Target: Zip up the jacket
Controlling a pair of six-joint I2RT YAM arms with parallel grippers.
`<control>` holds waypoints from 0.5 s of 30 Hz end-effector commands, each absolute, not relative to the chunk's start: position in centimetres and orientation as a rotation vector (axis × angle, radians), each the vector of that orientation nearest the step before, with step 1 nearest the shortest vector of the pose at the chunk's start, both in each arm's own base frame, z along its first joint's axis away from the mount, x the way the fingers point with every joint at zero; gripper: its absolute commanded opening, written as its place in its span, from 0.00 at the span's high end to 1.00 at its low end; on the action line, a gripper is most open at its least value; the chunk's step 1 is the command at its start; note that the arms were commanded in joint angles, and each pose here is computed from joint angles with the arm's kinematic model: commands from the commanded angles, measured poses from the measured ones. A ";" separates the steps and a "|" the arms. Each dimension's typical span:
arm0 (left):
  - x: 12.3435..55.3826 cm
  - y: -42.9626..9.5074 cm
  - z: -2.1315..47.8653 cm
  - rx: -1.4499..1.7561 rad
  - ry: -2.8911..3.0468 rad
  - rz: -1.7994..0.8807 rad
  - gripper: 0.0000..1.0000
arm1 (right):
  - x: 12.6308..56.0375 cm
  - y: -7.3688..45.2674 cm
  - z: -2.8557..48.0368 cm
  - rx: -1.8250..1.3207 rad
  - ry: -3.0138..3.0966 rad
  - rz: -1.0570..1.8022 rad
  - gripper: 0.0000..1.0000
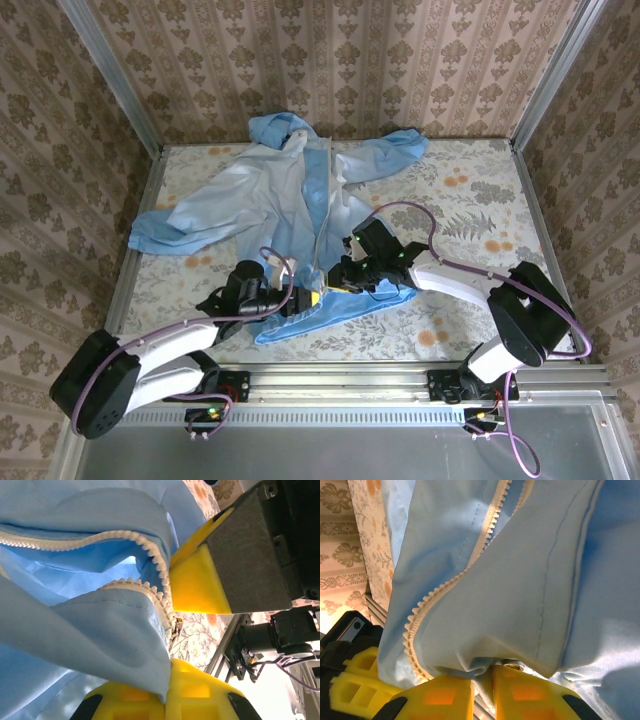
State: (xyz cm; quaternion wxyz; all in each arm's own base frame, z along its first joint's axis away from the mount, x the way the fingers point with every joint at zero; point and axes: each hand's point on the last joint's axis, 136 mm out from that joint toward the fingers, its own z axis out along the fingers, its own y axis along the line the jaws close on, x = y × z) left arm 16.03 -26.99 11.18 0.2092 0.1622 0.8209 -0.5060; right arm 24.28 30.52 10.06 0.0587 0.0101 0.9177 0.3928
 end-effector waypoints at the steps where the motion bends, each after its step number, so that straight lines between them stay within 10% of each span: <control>1: 14.4 -26.6 11.2 0.558 2.358 -1.419 1.00 | 24.7 30.9 10.7 0.005 2.740 1.217 0.84; 15: 13.0 -25.0 12.8 0.581 2.466 -1.428 1.00 | 23.9 29.4 13.6 -0.184 2.720 1.097 0.53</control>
